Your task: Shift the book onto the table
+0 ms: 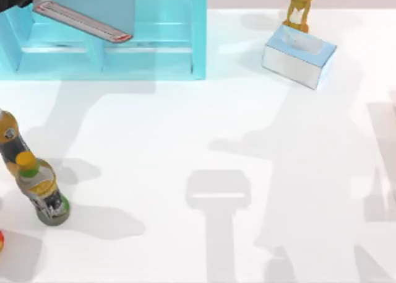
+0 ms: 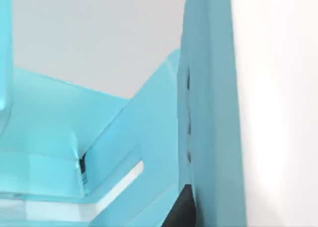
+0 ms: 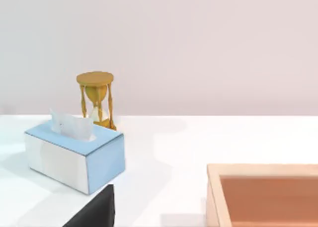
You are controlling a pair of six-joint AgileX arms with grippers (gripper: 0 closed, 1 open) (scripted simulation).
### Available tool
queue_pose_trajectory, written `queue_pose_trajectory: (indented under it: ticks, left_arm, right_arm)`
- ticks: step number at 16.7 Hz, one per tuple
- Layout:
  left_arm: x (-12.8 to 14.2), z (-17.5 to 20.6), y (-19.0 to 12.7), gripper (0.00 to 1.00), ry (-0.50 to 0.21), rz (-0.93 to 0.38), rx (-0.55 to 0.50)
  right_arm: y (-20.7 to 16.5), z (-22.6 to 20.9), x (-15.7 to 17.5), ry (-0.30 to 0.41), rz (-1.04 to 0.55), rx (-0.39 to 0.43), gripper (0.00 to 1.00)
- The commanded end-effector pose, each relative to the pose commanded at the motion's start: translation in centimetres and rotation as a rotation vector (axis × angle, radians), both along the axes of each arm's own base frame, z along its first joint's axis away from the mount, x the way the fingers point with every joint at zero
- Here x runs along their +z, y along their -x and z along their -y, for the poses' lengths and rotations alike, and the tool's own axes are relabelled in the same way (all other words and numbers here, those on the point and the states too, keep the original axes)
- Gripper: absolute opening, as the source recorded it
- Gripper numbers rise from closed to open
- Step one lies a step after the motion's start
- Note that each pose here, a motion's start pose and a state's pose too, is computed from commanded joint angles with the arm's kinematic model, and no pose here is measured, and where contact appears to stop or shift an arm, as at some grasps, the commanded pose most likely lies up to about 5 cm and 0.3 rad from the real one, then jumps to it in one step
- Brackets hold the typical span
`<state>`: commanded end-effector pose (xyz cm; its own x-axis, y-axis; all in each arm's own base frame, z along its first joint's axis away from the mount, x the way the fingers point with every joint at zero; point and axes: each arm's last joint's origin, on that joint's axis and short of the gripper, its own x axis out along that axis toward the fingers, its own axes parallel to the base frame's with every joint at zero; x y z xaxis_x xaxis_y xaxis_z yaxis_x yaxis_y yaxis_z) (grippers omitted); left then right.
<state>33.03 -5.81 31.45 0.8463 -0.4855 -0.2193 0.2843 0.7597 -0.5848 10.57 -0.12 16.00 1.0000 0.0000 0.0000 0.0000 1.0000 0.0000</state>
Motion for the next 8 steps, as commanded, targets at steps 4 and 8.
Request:
queue_pose_trajectory:
  ticks: [4, 8]
  left_arm:
    - [-3.8, 11.0, 1.9, 0.0, 0.253, -0.222, 0.041]
    - [-9.9, 18.9, 5.7, 0.0, 0.465, -0.379, 0.277]
  right_arm:
    - [0.0, 0.0, 0.0, 0.0, 0.0, 0.0, 1.0]
    - [0.0, 0.0, 0.0, 0.0, 0.0, 0.0, 1.0]
